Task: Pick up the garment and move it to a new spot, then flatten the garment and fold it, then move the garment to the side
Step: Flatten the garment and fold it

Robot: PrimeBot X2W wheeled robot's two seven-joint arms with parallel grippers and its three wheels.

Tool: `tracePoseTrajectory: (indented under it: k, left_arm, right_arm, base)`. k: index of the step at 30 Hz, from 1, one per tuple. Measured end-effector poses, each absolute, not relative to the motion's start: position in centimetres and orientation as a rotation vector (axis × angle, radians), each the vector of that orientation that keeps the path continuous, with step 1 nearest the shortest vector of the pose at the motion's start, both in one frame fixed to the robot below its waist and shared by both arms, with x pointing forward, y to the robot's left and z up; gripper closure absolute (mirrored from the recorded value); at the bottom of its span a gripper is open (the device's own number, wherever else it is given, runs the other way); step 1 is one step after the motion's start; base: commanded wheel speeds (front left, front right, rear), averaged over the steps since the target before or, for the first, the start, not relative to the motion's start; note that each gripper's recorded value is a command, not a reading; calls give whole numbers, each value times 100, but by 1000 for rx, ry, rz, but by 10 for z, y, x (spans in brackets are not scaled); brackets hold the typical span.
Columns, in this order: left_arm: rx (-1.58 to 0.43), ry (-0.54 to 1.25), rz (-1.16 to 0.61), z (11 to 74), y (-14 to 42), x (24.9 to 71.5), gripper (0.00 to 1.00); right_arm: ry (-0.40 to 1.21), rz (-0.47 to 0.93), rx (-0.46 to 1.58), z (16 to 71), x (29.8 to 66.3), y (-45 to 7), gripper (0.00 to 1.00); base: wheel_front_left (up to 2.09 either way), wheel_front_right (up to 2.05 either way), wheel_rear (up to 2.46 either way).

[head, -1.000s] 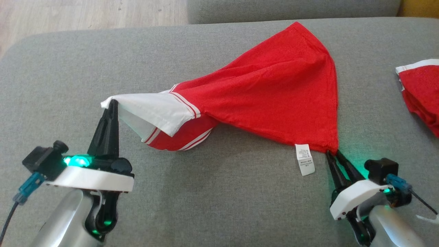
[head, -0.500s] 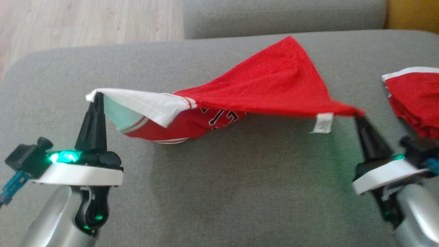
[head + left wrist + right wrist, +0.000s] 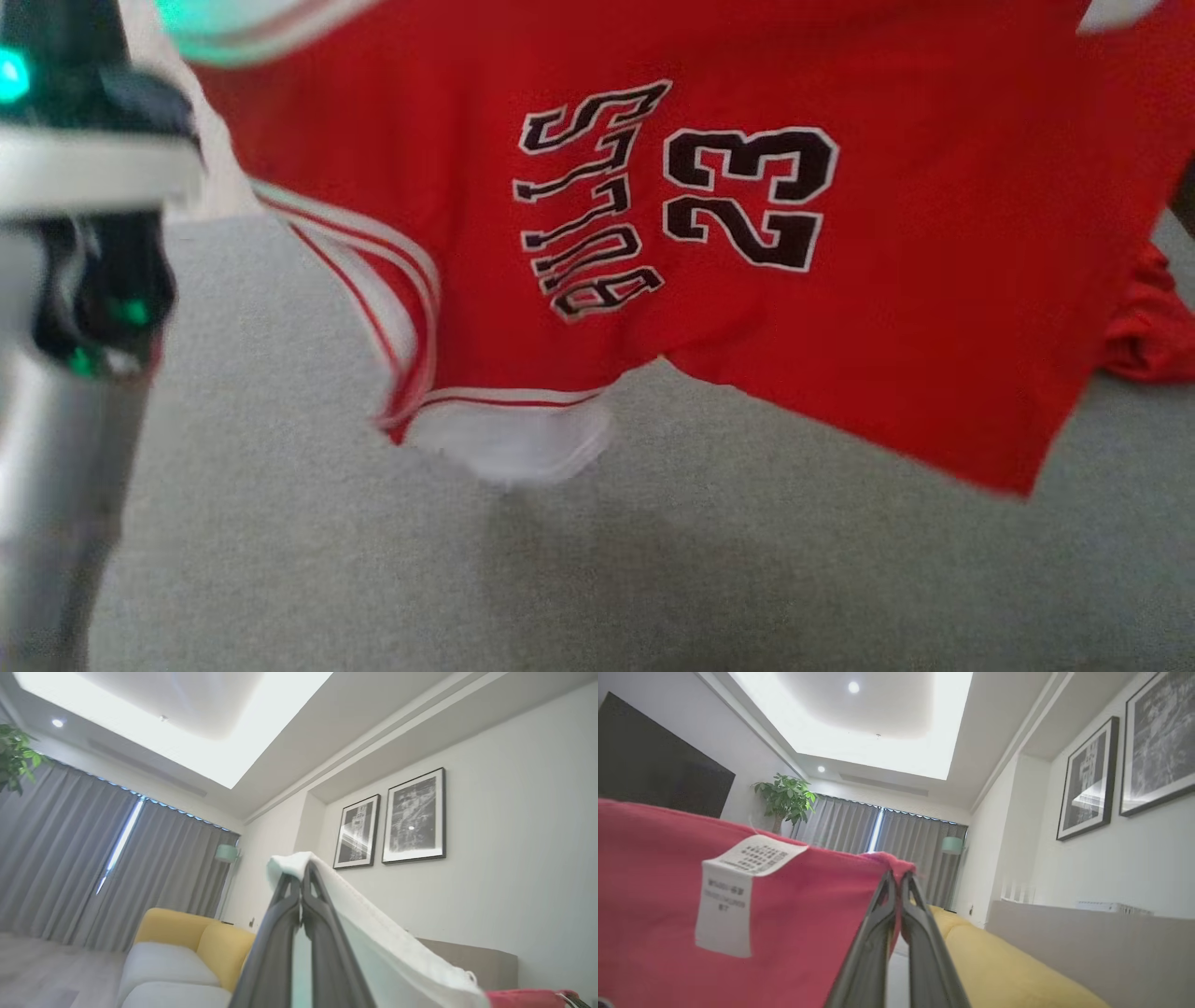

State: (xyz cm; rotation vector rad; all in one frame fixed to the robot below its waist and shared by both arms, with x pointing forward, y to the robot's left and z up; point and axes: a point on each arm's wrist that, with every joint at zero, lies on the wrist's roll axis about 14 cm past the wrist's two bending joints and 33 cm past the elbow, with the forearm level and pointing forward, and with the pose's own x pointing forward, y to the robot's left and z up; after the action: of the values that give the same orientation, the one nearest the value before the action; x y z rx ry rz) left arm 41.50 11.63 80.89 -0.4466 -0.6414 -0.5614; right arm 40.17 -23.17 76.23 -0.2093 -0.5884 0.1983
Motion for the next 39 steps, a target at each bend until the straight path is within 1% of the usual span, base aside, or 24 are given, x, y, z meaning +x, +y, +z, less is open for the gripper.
tracePoseTrajectory:
  k: [2, 4, 10, 12, 14, 19, 22, 27, 30, 32, 33, 34, 36, 39]
  left_arm:
    - [-421, -650, -575, 827, 110, 421, 100]
    - [-405, -612, -562, 829, 107, 438, 100]
    - [-322, -444, -482, 794, 104, 509, 100]
    - [-253, -422, -468, 785, 101, 532, 100]
    - [-196, -436, -451, 785, 102, 554, 100]
    - [-183, -564, -440, 811, 99, 595, 100]
    - [-202, -609, -428, 812, 100, 615, 100]
    - [-226, -519, -403, 761, 107, 641, 100]
    - [-252, -467, -384, 727, 117, 644, 100]
    - [-274, -421, -370, 698, 124, 643, 100]
    - [-283, -390, -361, 680, 128, 642, 100]
    - [-283, -390, -361, 680, 128, 642, 100]
    - [-300, -320, -345, 644, 134, 635, 100]
    - [-321, -226, -330, 596, 141, 613, 100]
  right_arm:
    - [-581, 209, -232, 772, 408, -228, 100]
    - [-540, 230, -220, 770, 421, -222, 100]
    - [-424, 250, -202, 755, 480, -217, 100]
    - [-409, 246, -202, 751, 502, -218, 100]
    - [-418, 244, -206, 750, 525, -217, 100]
    - [-484, 226, -192, 757, 575, -219, 100]
    - [-483, 223, -204, 749, 600, -218, 100]
    - [-368, 266, -241, 693, 630, -205, 100]
    - [-299, 297, -280, 661, 641, -198, 100]
    - [-265, 307, -265, 643, 646, -194, 100]
    - [-245, 318, -262, 632, 648, -191, 100]
    - [-245, 318, -262, 632, 648, -191, 100]
    - [-198, 336, -247, 608, 647, -185, 100]
    - [-112, 356, -227, 569, 635, -182, 100]
  base:
    - [0, 0, 0]
    - [0, 0, 0]
    - [0, 0, 0]
    - [0, 0, 0]
    - [0, 0, 0]
    - [0, 0, 0]
    - [0, 0, 0]
    - [0, 0, 0]
    - [0, 0, 0]
    - [0, 0, 0]
    - [0, 0, 0]
    - [0, 0, 0]
    - [0, 0, 0]
    - [0, 0, 0]
